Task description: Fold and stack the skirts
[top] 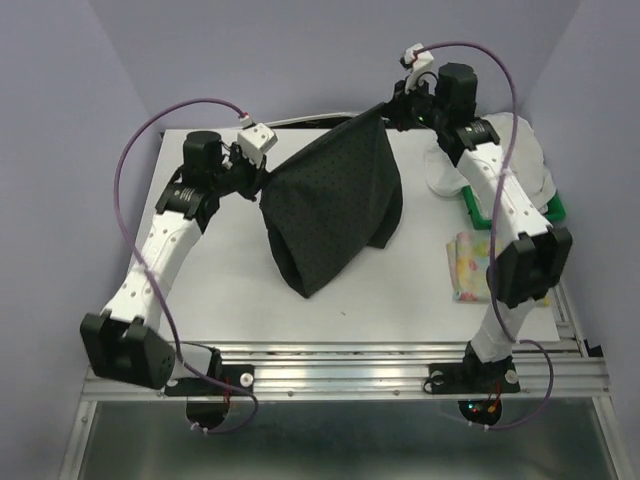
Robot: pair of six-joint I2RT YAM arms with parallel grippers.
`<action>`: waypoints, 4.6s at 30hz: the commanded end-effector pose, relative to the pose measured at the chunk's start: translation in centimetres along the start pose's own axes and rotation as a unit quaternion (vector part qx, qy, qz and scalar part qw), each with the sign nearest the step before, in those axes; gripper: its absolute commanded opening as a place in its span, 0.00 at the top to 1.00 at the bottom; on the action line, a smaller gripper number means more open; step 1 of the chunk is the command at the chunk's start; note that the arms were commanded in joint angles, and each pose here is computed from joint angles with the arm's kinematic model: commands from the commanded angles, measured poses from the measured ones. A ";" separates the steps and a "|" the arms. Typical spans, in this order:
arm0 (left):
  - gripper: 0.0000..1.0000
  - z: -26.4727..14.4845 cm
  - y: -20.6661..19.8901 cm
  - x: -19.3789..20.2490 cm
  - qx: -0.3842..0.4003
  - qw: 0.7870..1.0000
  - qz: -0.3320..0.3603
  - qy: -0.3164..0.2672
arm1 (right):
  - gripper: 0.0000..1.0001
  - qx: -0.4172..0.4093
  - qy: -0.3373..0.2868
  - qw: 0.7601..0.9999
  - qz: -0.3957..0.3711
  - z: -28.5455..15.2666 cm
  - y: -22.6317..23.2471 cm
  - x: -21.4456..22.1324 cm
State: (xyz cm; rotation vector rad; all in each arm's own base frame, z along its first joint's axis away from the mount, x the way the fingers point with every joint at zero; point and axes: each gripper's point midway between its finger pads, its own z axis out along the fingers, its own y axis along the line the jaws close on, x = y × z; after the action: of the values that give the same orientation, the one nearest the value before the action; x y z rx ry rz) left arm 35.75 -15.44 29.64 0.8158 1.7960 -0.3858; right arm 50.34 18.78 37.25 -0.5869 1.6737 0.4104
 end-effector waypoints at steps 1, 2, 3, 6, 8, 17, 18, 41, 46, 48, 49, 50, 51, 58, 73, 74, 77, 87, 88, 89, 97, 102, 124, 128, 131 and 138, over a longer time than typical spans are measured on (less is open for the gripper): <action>0.97 2.4 5.4 3.7 -0.050 0.993 -0.102 0.043 | 0.97 0.025 0.015 1.000 0.005 6.6 -1.7 3.1; 0.94 2.7 7.1 3.5 -0.073 0.990 -0.115 0.042 | 0.70 0.021 0.025 0.999 -0.024 7.9 -1.1 4.1; 0.86 3.7 8.4 4.6 -0.087 0.984 -0.147 0.053 | 0.49 0.016 0.024 0.999 -0.040 9.1 0.6 3.8; 0.62 3.2 13.4 5.6 -0.148 0.969 -0.190 0.055 | 0.12 0.042 0.054 0.997 -0.045 10.1 0.5 5.7; 0.54 1.6 16.3 6.3 -0.180 0.961 -0.202 0.052 | 0.07 0.039 0.076 0.995 -0.047 8.8 0.8 6.1; 0.35 -0.2 9.2 8.4 -0.029 0.989 -0.107 0.100 | 0.11 -0.006 0.273 0.962 0.026 -1.6 5.1 17.5; 0.35 0.0 6.7 9.0 0.003 0.991 -0.073 0.114 | 0.13 -0.019 0.280 0.959 0.038 -2.5 5.9 17.8; 0.34 4.8 -12.1 17.8 0.143 0.961 -0.071 0.226 | 0.41 -0.018 0.411 0.880 0.237 -5.5 10.3 33.1; 0.21 5.6 -11.8 19.4 0.125 0.952 -0.091 0.264 | 0.62 -0.017 0.380 0.897 0.226 -4.3 9.8 32.7; 0.21 5.3 -11.2 19.2 0.114 0.954 -0.089 0.262 | 0.80 -0.007 0.371 0.904 0.213 -4.1 8.8 32.3; 0.21 5.1 -11.1 18.8 0.111 0.956 -0.090 0.255 | 0.87 -0.006 0.365 0.907 0.207 -4.0 8.6 31.9; 0.21 4.9 -10.7 18.4 0.105 0.959 -0.088 0.247 | 0.99 -0.007 0.356 0.913 0.201 -4.0 8.4 31.1; 0.21 4.3 -10.6 17.4 0.101 0.964 -0.081 0.234 | 0.99 -0.007 0.350 0.915 0.198 -3.9 8.3 30.7; 0.26 1.0 -9.5 15.7 0.146 0.960 0.092 0.220 | 0.99 -0.034 0.305 0.942 0.136 -4.2 7.8 25.3; 0.24 6.3 -4.2 19.3 0.102 0.888 0.404 0.197 | 0.99 -0.002 0.291 0.957 -0.013 -4.9 3.8 20.4; 0.26 6.8 -3.7 19.3 0.091 0.887 0.407 0.198 | 0.99 0.004 0.289 0.957 -0.030 -4.8 3.3 20.0; 0.43 7.7 -2.2 20.5 0.062 0.877 0.421 0.224 | 0.99 0.029 0.285 0.956 -0.066 -4.7 1.2 18.9; 1.00 2.6 -0.2 22.9 0.024 0.882 0.387 0.269 | 0.99 0.143 0.276 0.946 -0.093 -2.8 -11.8 18.0; 1.00 1.7 -0.8 23.5 0.035 0.884 0.372 0.281 | 0.99 0.149 0.264 0.948 -0.098 -2.1 -12.4 17.0; 1.00 1.3 -1.1 23.4 0.036 0.889 0.361 0.280 | 0.99 0.152 0.252 0.951 -0.095 -1.4 -12.7 16.6; 0.36 1.2 -4.9 21.6 0.045 0.936 0.217 0.272 | 0.21 0.148 0.237 0.959 -0.043 4.4 -13.6 15.5; 0.30 1.4 -4.9 20.0 0.028 0.949 0.169 0.266 | 0.09 0.111 0.255 0.960 -0.016 1.0 -10.0 14.7; 0.30 2.0 2.4 21.4 -0.041 0.955 -0.155 0.248 | 0.32 -0.080 0.376 0.815 0.433 -8.8 13.0 28.1; 0.30 2.7 1.7 23.3 -0.042 0.940 -0.209 0.267 | 0.27 -0.068 0.396 0.794 0.457 -9.2 13.9 31.0; 0.31 3.5 0.7 24.1 -0.019 0.929 -0.252 0.271 | 0.26 -0.080 0.400 0.776 0.482 -9.4 14.9 31.7; 0.39 4.7 -0.4 26.2 -0.002 0.899 -0.338 0.279 | 0.27 -0.117 0.423 0.737 0.515 -9.4 17.7 33.6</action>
State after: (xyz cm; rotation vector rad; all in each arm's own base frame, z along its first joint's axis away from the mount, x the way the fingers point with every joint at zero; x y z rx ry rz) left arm 33.71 -8.84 3.77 0.3941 2.6092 -0.5248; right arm 28.92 20.87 4.95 0.1282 2.8301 1.1804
